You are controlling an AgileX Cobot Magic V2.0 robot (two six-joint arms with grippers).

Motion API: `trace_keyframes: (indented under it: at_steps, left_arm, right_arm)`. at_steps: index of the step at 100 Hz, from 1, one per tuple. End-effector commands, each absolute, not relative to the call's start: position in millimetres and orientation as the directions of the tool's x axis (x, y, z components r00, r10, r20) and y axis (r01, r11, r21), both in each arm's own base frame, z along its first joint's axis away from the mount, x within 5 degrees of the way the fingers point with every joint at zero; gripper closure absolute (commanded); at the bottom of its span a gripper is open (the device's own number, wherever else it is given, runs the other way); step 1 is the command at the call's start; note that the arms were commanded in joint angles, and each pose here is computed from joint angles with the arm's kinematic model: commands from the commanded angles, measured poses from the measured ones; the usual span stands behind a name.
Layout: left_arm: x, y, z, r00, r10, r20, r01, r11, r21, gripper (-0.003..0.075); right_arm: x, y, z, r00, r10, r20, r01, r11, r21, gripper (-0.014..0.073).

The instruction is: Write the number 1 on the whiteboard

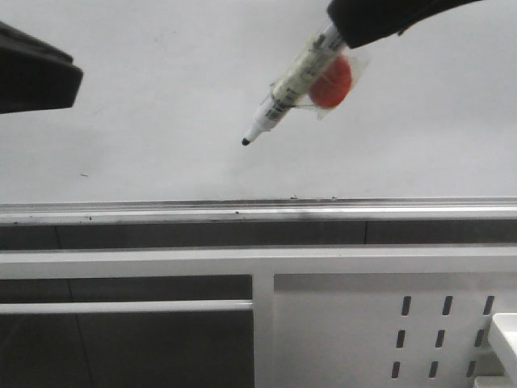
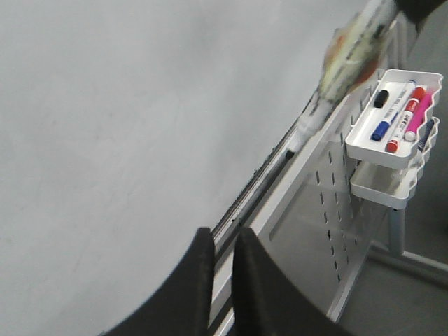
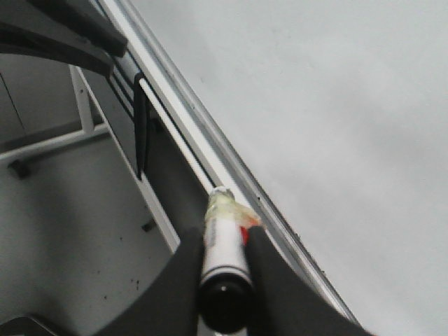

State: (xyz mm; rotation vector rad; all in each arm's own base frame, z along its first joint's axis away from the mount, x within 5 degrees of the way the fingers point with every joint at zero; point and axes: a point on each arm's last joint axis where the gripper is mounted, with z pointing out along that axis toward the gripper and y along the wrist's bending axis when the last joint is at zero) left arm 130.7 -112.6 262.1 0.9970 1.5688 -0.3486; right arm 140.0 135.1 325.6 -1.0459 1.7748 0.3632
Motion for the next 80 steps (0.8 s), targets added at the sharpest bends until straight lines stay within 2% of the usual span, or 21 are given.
trace_keyframes:
  at_steps: [1, 19, 35, 44, 59, 80]
  left_arm:
    - [129, -110, 271, 0.001, 0.3, -0.954, 0.731, 0.651, 0.206, 0.074]
    - [129, -102, 269, -0.093, 0.161, -0.983, 0.694, 0.718, 0.053, 0.074]
    - [132, -96, 272, -0.077, 0.006, -0.997, 0.679, 0.733, -0.048, 0.074]
    - [134, -89, 269, -0.045, -0.024, -0.999, 0.657, 0.752, -0.048, 0.074]
    - [141, -77, 254, -0.072, -0.026, -0.997, 0.599, 0.798, -0.064, 0.074]
    - [144, -74, 256, -0.016, -0.115, -0.993, 0.61, 0.786, -0.101, 0.074]
  right_arm:
    - [135, 126, 339, -0.038, -0.334, -0.942, -0.727, 0.656, -0.203, 0.0664]
    - [131, 120, 331, -0.024, -0.275, -0.961, -0.702, 0.689, -0.18, 0.0664]
    - [135, 121, 333, -0.006, -0.258, -0.966, -0.688, 0.702, -0.183, 0.0664]
    - [140, 120, 334, 0.011, -0.24, -0.971, -0.665, 0.723, -0.186, 0.0664]
    - [150, 116, 331, -0.011, -0.248, -0.969, -0.624, 0.759, -0.187, 0.0664]
    - [156, 112, 333, -0.002, -0.235, -0.972, -0.591, 0.784, -0.189, 0.0664]
